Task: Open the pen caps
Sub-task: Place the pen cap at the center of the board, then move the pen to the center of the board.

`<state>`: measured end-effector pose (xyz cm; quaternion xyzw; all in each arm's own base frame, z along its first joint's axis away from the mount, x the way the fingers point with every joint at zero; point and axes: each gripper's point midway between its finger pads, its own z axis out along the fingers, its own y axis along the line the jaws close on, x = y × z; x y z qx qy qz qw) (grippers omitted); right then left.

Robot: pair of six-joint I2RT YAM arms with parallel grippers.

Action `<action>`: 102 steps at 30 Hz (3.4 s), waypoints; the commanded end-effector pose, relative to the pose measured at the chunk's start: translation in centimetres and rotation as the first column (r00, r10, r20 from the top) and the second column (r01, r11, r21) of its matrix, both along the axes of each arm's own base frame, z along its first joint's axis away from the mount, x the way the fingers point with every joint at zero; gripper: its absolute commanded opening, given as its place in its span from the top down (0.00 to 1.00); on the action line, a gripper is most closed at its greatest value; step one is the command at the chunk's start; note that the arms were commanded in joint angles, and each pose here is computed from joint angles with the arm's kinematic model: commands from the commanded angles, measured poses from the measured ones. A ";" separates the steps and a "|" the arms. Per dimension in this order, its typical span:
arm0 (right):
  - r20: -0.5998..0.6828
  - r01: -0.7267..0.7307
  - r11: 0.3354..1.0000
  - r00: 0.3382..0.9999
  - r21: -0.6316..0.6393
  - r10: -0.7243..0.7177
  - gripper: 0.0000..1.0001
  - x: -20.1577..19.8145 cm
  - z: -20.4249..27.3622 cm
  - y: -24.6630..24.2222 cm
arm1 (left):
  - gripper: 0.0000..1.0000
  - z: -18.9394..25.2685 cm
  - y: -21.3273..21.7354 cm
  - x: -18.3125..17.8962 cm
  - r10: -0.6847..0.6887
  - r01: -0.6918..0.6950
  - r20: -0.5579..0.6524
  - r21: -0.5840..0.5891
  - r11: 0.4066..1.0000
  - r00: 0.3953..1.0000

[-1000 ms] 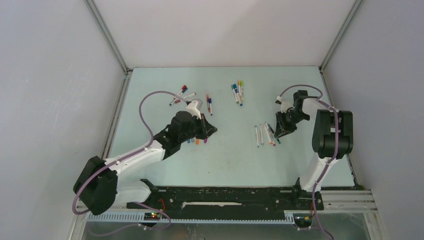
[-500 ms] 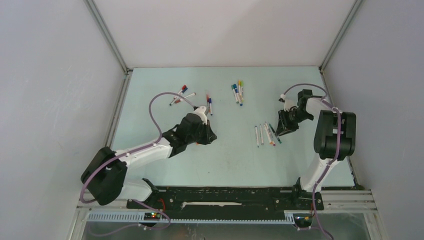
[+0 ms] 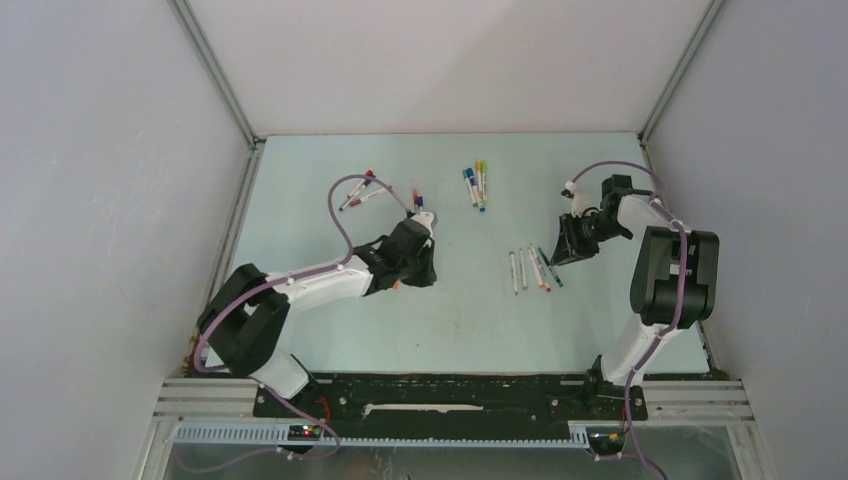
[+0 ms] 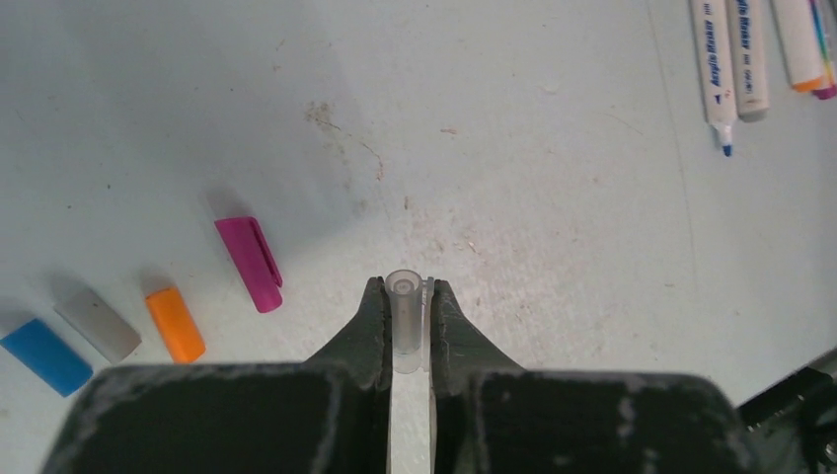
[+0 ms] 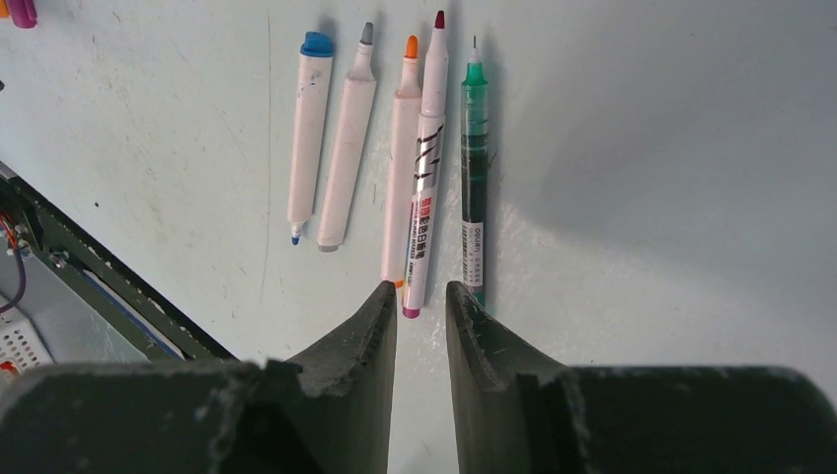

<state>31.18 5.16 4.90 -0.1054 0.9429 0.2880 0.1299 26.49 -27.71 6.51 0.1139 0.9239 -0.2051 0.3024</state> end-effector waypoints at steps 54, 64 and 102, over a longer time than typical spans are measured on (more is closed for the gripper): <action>0.189 -0.033 0.997 0.982 0.069 0.019 0.72 1.3 5.7 0.2 | 0.00 18.6 8.8 9.1 0.389 -0.397 0.567 -0.117 0.910 0.726; 0.196 -0.034 0.997 0.980 0.071 0.019 0.72 1.3 5.9 0.1 | 0.00 11.9 5.8 13.7 0.312 -0.305 0.205 -0.065 0.950 0.928; 0.214 -0.034 0.997 0.977 0.071 0.018 0.72 1.4 6.1 -0.3 | 0.63 -1.3 4.5 23.9 0.276 -0.245 -0.172 0.181 0.952 0.946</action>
